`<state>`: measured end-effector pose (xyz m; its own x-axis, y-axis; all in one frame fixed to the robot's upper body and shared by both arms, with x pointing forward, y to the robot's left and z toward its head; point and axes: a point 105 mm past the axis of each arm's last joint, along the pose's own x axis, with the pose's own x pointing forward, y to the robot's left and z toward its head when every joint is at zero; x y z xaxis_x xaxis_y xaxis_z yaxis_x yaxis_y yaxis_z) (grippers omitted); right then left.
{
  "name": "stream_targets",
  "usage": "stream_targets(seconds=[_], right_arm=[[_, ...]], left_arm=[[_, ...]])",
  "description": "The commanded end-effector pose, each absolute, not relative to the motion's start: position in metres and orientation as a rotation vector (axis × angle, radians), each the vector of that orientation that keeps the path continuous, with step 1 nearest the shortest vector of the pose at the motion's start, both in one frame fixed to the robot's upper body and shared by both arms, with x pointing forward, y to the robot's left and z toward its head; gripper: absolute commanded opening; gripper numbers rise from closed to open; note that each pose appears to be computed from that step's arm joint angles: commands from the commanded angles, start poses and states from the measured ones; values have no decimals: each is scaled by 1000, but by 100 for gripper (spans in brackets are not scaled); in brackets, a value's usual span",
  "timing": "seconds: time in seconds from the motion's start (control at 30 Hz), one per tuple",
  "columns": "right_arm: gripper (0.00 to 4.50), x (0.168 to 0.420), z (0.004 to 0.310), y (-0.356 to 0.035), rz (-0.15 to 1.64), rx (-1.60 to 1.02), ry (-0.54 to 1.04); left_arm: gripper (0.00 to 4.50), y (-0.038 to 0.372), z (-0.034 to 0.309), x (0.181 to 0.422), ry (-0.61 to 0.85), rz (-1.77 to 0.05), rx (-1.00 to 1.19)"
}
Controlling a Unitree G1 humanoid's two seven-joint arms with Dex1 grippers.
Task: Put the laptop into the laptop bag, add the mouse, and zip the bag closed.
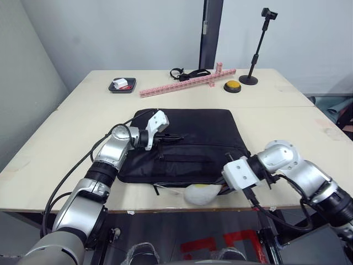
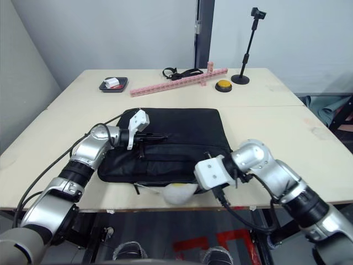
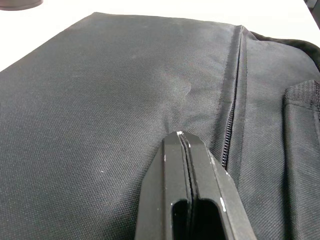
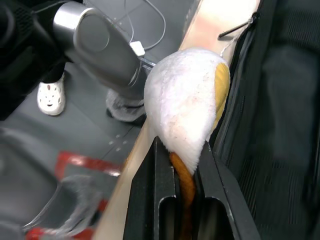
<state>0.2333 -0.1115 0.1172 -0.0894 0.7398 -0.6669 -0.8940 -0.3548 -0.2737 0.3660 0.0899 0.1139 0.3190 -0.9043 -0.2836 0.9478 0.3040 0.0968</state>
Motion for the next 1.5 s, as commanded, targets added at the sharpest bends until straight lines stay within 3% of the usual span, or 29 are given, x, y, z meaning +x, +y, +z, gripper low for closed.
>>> stream_targets(seconds=[0.03,0.7,0.93,1.13,1.5], right_arm=[[4,235,137,-125,1669,-892,230],[4,245,152,-248,1303,-841,587],[4,261,163,-289,1153,-868,647],[4,273,167,-312,1082,-900,655],[4,323,165,-322,893,-949,530]], left_arm=[[0,111,58,357,416,-1185,281],[0,106,51,348,431,-1238,265],[0,105,49,347,438,-1247,274],[0,104,47,344,446,-1259,268],[0,103,45,336,458,-1286,265]])
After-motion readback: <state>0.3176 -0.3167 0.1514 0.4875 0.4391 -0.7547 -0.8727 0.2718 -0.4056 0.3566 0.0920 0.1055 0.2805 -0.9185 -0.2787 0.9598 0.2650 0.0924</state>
